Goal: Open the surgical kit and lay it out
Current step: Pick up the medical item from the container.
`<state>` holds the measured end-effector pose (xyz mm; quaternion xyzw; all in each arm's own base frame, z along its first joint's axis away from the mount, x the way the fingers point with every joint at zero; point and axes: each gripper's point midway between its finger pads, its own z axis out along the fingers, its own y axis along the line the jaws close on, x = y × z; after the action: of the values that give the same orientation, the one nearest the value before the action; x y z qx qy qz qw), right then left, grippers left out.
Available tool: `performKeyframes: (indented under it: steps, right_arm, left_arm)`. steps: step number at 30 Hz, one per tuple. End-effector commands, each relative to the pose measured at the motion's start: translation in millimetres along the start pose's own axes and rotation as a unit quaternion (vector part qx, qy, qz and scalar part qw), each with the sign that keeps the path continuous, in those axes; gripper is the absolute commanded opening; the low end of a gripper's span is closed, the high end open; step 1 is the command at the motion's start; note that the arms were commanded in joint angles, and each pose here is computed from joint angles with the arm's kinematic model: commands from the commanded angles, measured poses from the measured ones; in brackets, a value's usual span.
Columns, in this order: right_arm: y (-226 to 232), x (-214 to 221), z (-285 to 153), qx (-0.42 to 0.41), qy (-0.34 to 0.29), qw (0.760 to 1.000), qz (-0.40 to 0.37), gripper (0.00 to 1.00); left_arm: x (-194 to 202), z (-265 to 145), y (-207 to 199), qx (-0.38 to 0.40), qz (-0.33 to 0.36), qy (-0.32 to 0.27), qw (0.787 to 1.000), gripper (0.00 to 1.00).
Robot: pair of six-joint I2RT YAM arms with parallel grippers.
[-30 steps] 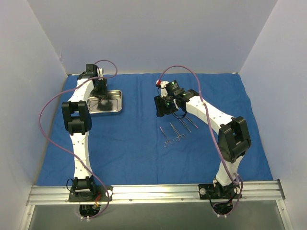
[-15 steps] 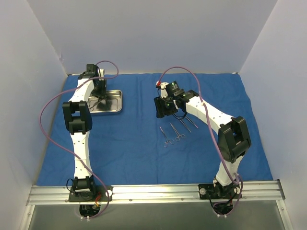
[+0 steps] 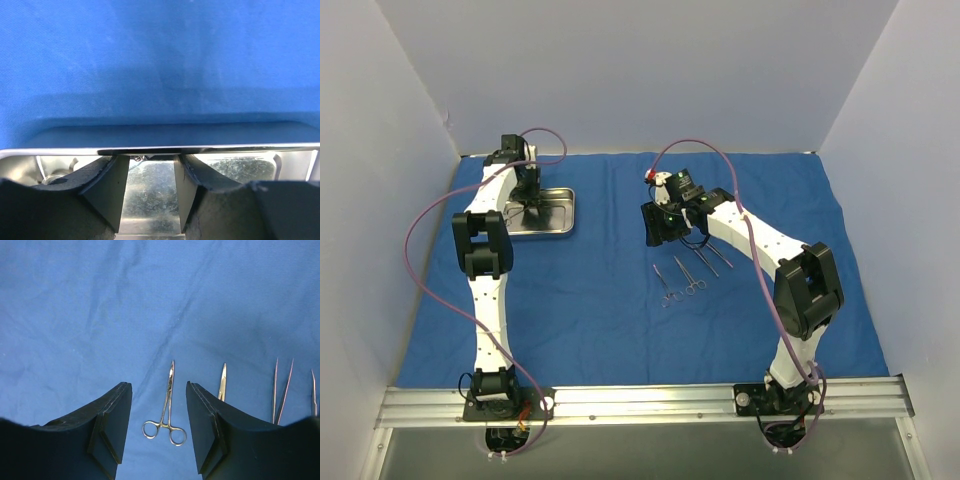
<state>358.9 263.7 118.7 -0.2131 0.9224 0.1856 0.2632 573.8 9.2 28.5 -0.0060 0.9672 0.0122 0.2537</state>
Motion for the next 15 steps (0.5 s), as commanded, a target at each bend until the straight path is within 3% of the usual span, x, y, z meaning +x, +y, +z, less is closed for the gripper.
performKeyframes:
  steps: [1, 4, 5, 9, 15]
  right_arm:
    - [5.2, -7.7, -14.4, -0.009, -0.018, 1.0, -0.001, 0.47]
    - [5.9, -10.0, -14.1, -0.013, -0.02, 1.0, 0.0, 0.47]
    - [6.4, -9.8, -13.8, -0.014, -0.019, 1.0, 0.0, 0.47]
    - [6.7, -9.3, -13.8, -0.014, -0.019, 1.0, -0.001, 0.47]
    - [6.4, -6.8, -14.4, -0.013, -0.018, 1.0, -0.001, 0.47]
  left_arm:
    - [-3.8, -2.1, 6.2, -0.015, -0.021, -0.007, 1.0, 0.49]
    - [-4.8, -1.2, 4.3, -0.013, -0.023, -0.002, 1.0, 0.5]
    - [-4.9, -0.7, 4.3, -0.013, -0.023, -0.001, 1.0, 0.57]
    - [12.6, 11.3, 6.5, -0.018, -0.021, 0.036, 0.999, 0.62]
    - [21.7, 18.0, 9.7, -0.019, -0.029, 0.055, 0.998, 0.6]
